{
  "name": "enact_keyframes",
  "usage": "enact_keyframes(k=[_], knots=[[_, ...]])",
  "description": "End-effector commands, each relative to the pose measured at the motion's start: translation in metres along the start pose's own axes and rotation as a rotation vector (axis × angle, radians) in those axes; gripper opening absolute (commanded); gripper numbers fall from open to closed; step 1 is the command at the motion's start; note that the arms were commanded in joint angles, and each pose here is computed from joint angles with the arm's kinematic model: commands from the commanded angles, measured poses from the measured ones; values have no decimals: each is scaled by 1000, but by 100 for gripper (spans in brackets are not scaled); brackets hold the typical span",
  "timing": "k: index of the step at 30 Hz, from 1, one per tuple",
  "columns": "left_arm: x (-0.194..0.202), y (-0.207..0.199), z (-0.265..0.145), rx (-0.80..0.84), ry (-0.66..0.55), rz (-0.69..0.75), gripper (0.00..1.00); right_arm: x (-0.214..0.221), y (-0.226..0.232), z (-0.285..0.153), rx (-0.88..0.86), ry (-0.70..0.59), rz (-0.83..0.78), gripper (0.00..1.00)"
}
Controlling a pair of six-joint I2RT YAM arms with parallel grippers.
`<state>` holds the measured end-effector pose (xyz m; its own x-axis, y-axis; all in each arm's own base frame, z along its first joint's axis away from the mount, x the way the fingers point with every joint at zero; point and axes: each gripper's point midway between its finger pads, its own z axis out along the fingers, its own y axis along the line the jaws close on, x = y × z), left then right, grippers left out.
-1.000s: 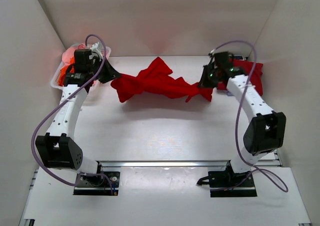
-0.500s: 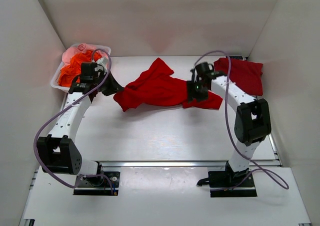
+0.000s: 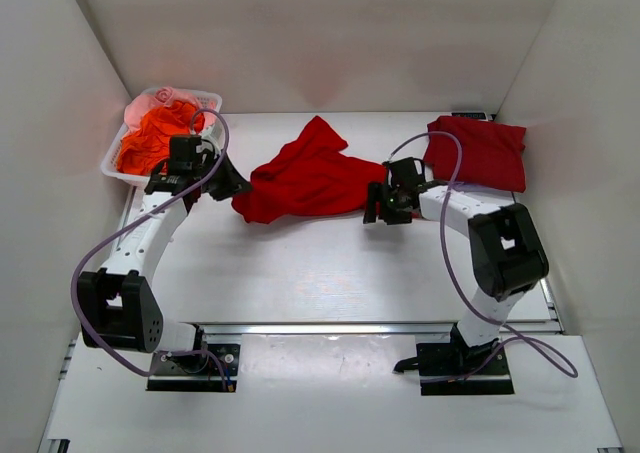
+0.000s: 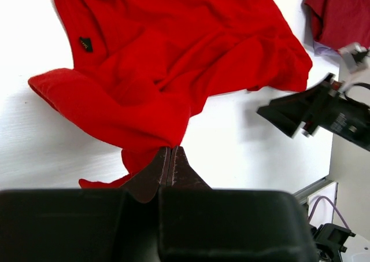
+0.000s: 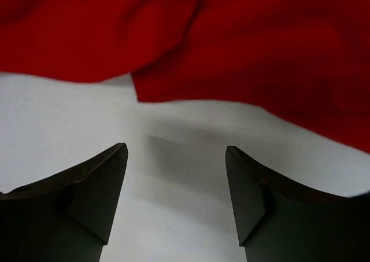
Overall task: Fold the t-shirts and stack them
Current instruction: Flatten out the tshirt
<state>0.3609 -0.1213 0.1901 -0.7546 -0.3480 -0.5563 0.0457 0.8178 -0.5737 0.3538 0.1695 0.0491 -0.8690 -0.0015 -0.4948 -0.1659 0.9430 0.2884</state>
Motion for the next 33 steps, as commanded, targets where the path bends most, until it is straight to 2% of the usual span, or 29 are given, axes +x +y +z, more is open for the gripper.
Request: enact_keyframes(k=[1,3,5,7,8,9,11,12,14,18,19,22,25,27,28,33], knots=[[-11,-12,-13,40,-59,23,0,-21,4,23,-30,-71,105,67],[-10,-13,-12,47,-56,22,0,-23,6,30,-38,-72,131,70],[-11,-13,-12,43,-58,27,0,-23,4,38,-35,-63,157,69],[-10,-14,-11,48,-58,24,0,-27,4,42,-21,-71,164,66],[-8,-13,-10,45,-48,19,0,-26,2,45,-9,-74,169,61],[-10,-12,-10,49,-55,18,0,-28,0,44,-9,-83,175,41],[-8,-11,-9,49,-54,10,0,-22,-5,47,-11,-66,190,23],[-7,-13,-9,57,-56,20,0,-20,-7,48,-11,-63,186,20],[-4,-10,-7,49,-50,13,0,-22,-11,45,-10,-66,177,1],[-10,-10,-14,54,-69,20,0,-17,-12,16,21,-5,105,0],[-18,-13,-20,56,-97,21,0,-27,-7,-12,38,-54,53,0],[-36,-19,-36,70,-171,29,0,-43,-3,-60,40,-143,-1,0],[-56,-36,-59,102,-265,56,0,-57,3,-122,33,-275,-29,0],[-69,-51,-85,109,-351,76,0,-64,3,-174,67,-410,-53,0],[-73,-59,-93,114,-372,83,0,-62,4,-184,68,-435,-73,0],[-110,-114,-199,183,-705,164,0,-52,-5,-290,95,-754,-26,0]])
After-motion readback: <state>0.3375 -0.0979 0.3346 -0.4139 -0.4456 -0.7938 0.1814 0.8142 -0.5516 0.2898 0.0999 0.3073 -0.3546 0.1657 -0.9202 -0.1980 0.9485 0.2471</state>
